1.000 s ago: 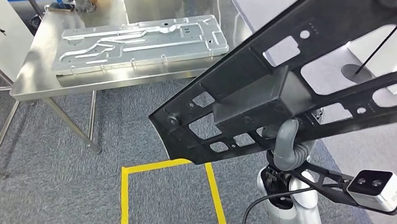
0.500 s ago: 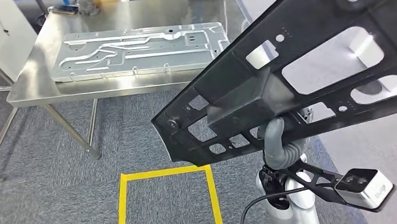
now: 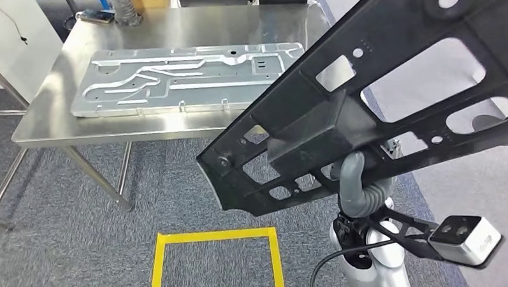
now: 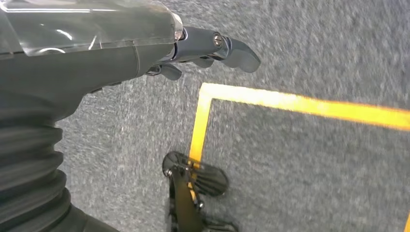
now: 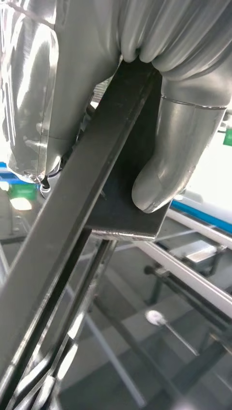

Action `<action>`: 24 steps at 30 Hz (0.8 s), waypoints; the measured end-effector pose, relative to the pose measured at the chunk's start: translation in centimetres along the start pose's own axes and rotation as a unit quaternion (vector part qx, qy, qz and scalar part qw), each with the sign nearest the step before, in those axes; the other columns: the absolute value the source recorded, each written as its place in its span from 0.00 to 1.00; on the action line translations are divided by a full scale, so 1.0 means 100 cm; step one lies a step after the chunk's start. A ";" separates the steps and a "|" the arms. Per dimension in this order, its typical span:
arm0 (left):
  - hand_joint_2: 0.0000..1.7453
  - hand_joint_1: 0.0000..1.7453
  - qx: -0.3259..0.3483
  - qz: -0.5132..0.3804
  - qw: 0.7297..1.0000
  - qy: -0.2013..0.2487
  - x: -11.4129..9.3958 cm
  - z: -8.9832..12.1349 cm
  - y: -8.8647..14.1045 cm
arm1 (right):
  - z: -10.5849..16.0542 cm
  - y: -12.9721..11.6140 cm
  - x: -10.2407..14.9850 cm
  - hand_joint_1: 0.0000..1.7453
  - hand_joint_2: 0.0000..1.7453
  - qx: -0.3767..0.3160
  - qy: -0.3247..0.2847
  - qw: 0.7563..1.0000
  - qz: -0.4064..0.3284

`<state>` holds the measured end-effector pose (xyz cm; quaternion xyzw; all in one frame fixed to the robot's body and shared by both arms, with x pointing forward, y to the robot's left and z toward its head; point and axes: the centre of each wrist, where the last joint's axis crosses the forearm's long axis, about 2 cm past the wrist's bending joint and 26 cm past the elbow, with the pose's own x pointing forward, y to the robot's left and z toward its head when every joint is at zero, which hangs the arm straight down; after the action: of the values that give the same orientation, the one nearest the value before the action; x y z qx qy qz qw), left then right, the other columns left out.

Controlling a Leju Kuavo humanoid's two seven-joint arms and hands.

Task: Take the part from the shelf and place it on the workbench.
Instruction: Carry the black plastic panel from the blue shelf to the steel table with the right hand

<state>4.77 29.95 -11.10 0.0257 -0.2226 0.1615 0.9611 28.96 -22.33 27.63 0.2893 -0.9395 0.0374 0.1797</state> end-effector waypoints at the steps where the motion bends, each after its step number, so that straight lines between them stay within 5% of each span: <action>1: 1.00 0.00 -0.001 0.000 1.000 -0.001 0.001 0.000 -0.001 | 0.000 0.000 0.000 1.00 1.00 0.000 -0.001 1.000 0.000; 24: 1.00 0.00 0.002 0.004 1.000 0.002 -0.001 0.000 -0.003 | 0.005 -0.003 -0.002 1.00 1.00 -0.002 0.014 1.000 0.009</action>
<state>4.73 29.66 -11.11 0.0267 -0.2206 0.1656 0.9608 29.18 -22.57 27.07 0.2801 -0.9394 0.0413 0.1934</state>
